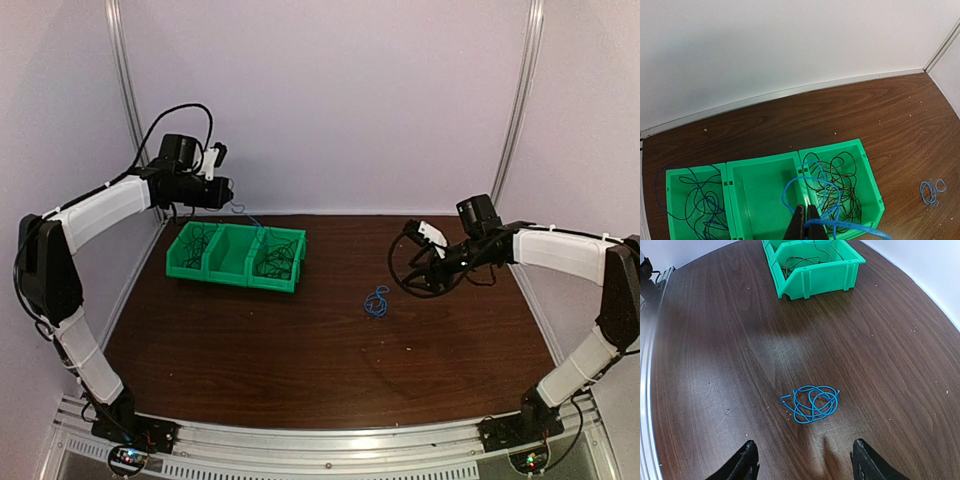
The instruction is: Untangle the cables
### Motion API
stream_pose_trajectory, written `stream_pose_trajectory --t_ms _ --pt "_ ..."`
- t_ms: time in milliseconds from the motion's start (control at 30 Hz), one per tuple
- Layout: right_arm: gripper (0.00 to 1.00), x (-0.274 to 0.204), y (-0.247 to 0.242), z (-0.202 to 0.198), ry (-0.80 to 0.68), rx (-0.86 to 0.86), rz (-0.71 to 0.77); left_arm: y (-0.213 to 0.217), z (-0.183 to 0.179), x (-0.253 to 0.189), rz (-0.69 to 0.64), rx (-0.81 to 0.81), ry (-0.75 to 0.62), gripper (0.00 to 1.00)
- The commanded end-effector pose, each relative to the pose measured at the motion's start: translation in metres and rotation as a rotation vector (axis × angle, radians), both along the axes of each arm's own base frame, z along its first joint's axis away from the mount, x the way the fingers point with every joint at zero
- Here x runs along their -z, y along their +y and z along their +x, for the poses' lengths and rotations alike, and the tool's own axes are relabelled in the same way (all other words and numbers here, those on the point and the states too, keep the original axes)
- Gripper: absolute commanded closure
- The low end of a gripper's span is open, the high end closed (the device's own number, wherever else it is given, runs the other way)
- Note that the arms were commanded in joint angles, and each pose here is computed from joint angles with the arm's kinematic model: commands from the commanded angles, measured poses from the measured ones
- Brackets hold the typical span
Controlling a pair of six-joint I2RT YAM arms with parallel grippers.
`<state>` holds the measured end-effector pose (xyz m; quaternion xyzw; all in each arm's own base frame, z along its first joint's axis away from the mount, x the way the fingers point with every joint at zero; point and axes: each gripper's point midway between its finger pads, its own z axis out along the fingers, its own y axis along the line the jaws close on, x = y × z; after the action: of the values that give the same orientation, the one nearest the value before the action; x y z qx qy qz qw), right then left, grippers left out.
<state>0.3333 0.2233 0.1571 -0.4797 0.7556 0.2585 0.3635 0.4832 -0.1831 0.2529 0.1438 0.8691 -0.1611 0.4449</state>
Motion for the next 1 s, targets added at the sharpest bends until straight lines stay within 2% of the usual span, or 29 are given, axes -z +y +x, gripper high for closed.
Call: stream_pose_trajectory --t_ms 0,233,400,633,800,967 --pt "0.35 0.004 -0.002 0.003 -0.008 0.006 -0.012 0.003 0.005 -0.042 -0.049 -0.003 -0.122 1.00" --pt "0.36 0.007 -0.002 0.004 -0.001 0.005 -0.014 0.009 -0.004 -0.086 -0.046 -0.010 -0.215 1.00" --pt "0.35 0.007 -0.001 0.004 0.004 0.003 -0.013 0.005 -0.005 -0.081 -0.058 0.025 -0.201 1.00" --pt "0.35 0.003 -0.002 0.002 -0.005 0.007 -0.013 -0.031 -0.016 -0.072 -0.205 0.207 -0.173 1.00" --pt "0.35 0.002 -0.002 0.002 -0.008 0.008 -0.013 -0.018 -0.005 -0.073 -0.150 0.124 -0.180 1.00" --pt "0.35 0.004 -0.003 0.002 -0.002 0.008 -0.016 -0.014 -0.001 -0.065 -0.124 0.115 -0.167 1.00"
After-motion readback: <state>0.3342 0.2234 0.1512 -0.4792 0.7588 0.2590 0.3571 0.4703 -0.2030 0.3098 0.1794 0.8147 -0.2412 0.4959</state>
